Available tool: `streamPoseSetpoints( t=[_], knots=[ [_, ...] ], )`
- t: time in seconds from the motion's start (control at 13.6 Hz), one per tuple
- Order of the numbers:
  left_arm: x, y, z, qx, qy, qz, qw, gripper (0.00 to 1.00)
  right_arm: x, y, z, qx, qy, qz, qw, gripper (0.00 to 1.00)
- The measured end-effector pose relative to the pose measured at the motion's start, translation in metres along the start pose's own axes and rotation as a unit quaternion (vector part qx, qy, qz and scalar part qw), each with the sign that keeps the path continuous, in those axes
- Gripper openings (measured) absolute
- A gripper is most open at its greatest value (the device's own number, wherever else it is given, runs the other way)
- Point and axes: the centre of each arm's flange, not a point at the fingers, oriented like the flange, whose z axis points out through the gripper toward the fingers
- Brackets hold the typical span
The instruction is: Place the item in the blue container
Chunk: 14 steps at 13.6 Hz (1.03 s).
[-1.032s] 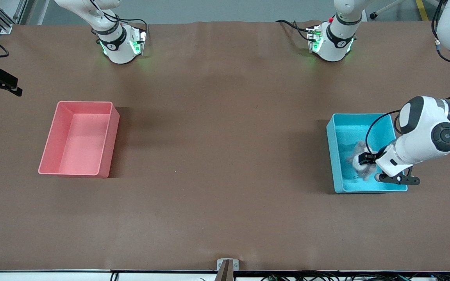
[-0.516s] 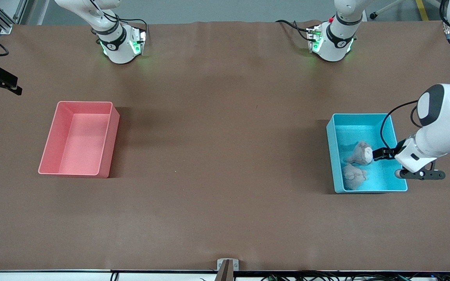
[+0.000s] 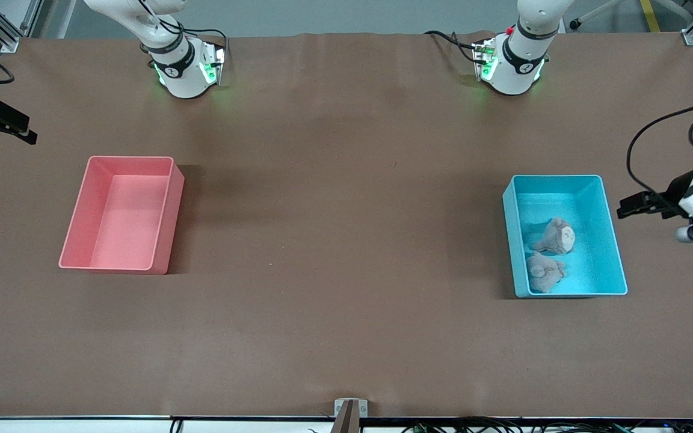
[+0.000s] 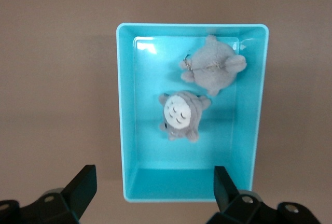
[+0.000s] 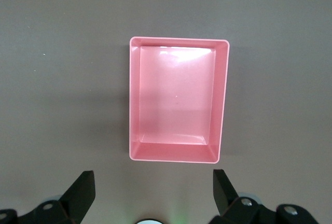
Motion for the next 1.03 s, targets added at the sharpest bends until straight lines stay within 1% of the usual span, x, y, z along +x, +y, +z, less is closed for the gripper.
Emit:
streamPoseSetpoints(
  t=[0.22,0.44,0.66,0.81,1.03],
  knots=[
    [-0.016,0.008,-0.067,0.006,-0.003,-0.005,1.0,1.0,-0.001,0.0,0.0,0.001,-0.001,0.0,1.0,1.0],
    [-0.027,0.015,-0.107,0.007,0.004,-0.007,1.0,1.0,-0.001,0.0,0.001,0.001,-0.003,0.0,1.0,1.0],
    [-0.035,0.037,-0.126,0.01,0.018,0.001,1.0,1.0,-0.001,0.0,0.001,0.001,-0.003,0.0,1.0,1.0],
    [-0.039,0.053,-0.131,0.016,0.02,0.008,1.0,1.0,-0.001,0.0,0.001,0.001,-0.003,0.0,1.0,1.0],
    [-0.041,0.058,-0.134,0.02,0.02,0.009,1.0,1.0,-0.001,0.0,0.001,0.001,-0.003,0.0,1.0,1.0]
  ],
)
